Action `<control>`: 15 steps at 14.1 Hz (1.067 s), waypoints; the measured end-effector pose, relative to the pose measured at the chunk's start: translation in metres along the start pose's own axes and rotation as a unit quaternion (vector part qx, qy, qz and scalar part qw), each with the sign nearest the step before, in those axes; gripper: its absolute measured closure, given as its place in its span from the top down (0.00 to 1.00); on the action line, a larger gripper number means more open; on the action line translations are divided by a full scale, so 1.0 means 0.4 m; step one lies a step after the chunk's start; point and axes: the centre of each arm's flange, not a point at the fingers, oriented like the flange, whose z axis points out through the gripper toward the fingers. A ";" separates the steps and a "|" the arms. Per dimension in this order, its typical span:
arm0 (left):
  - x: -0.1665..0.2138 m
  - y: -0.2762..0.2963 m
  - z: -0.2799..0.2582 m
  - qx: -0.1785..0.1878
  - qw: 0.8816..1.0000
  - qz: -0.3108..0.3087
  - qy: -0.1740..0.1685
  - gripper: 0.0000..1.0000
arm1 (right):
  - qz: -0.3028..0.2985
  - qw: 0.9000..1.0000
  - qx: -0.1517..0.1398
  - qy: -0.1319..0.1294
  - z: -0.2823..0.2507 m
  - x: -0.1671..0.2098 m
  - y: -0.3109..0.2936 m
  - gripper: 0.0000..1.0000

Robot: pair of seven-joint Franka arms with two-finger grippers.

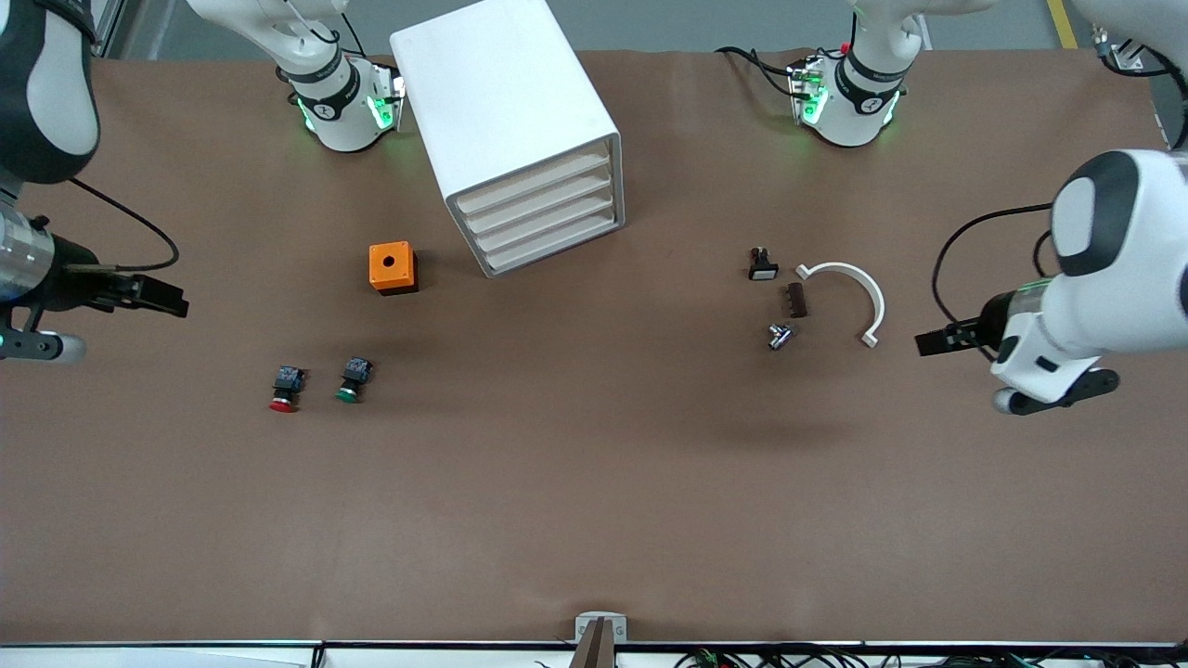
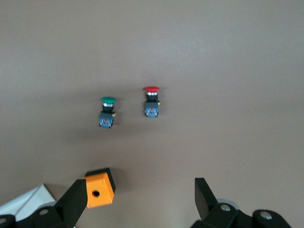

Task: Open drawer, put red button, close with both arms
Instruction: 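Reach the right gripper to the red button while the left gripper approaches the cabinet, then grasp the red button with the right gripper while the left gripper grips the drawer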

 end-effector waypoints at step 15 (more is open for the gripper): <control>-0.328 0.645 0.398 0.121 0.936 -0.291 -0.159 1.00 | 0.041 0.997 0.003 0.072 0.603 0.014 0.017 1.00</control>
